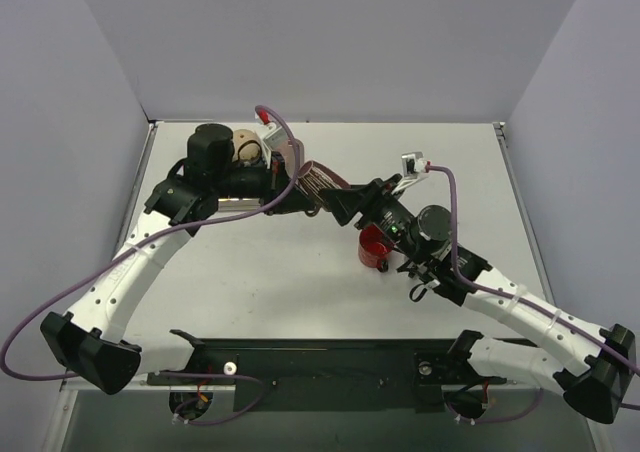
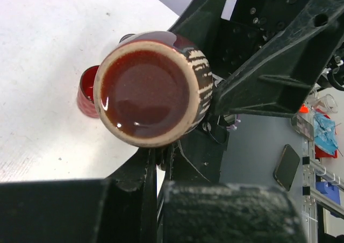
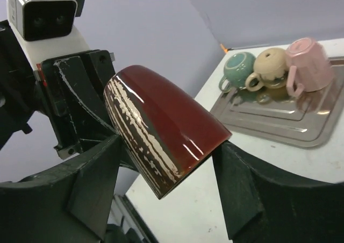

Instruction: Turn the mug right side up

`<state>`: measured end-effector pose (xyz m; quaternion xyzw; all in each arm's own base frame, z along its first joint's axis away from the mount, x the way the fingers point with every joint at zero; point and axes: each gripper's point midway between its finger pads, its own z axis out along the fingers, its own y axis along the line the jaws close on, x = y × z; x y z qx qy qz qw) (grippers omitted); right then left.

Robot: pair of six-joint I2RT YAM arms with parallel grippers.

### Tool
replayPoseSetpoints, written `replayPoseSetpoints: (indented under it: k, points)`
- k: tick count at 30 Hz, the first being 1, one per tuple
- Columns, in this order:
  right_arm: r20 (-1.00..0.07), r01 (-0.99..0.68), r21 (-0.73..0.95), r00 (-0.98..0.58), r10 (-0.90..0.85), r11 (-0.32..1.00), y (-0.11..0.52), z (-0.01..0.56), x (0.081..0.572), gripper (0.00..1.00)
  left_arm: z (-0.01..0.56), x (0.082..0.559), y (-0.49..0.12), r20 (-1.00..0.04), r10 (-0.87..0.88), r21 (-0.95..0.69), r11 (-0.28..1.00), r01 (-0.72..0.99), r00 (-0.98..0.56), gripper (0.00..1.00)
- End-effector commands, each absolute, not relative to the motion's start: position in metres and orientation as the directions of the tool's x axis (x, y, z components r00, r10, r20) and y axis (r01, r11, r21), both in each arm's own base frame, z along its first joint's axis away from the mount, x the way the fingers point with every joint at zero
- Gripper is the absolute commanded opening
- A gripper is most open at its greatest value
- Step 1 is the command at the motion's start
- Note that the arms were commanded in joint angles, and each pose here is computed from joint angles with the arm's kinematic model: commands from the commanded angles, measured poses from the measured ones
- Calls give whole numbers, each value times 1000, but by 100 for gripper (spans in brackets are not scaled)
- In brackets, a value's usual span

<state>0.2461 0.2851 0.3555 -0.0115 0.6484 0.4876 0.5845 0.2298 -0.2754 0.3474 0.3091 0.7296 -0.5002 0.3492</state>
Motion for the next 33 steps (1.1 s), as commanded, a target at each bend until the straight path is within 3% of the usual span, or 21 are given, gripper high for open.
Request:
replayPoseSetpoints:
  k: [1, 4, 5, 6, 8, 9, 10, 11, 15, 19, 22, 29, 33]
  points:
    - [-679, -705, 629, -292, 674, 328, 299, 426, 233, 53, 362, 204, -286, -839, 113, -504, 202, 839, -532, 0]
    - [-683, -704, 625, -285, 673, 336, 302, 428, 236, 18, 356, 197, -292, -833, 130, -516, 169, 840, -538, 0]
    - [-690, -696, 626, -284, 666, 352, 301, 427, 238, 0, 354, 199, -292, -831, 132, -518, 175, 837, -541, 0]
    - [-705, -691, 613, -260, 660, 383, 297, 426, 240, 0, 349, 203, -291, -839, 143, -497, 192, 846, -525, 0]
    - [-756, -640, 593, -233, 612, 488, 289, 412, 250, 0, 336, 215, -282, -851, 178, -441, 267, 857, -493, 31]
    - [-799, -599, 571, -249, 548, 561, 286, 396, 255, 0, 325, 227, -272, -844, 189, -420, 349, 838, -501, 62]
    - [-842, -572, 522, -226, 491, 632, 281, 386, 262, 0, 321, 235, -264, -859, 208, -369, 385, 846, -469, 77]
    - [-873, -536, 486, -262, 411, 690, 279, 368, 264, 0, 313, 255, -245, -859, 203, -326, 492, 807, -470, 84]
    - [-910, -412, 304, -393, 133, 859, 267, 295, 277, 0, 282, 317, -165, -872, 249, -115, 734, 670, -421, 85]
    - [-786, -428, 169, -602, -141, 888, 283, 224, 274, 0, 256, 380, -95, -847, 278, 75, 906, 416, -454, 87]
    - [-638, -429, 75, -715, -288, 900, 283, 176, 270, 0, 223, 417, -64, -797, 263, 79, 938, 338, -544, 87]
    - [-435, -466, 40, -805, -404, 884, 279, 109, 252, 0, 192, 506, 11, -780, 239, 128, 966, 226, -579, 77]
    - [-334, -482, 46, -833, -441, 875, 281, 82, 247, 0, 152, 548, 33, -743, 271, 172, 961, 216, -612, 77]
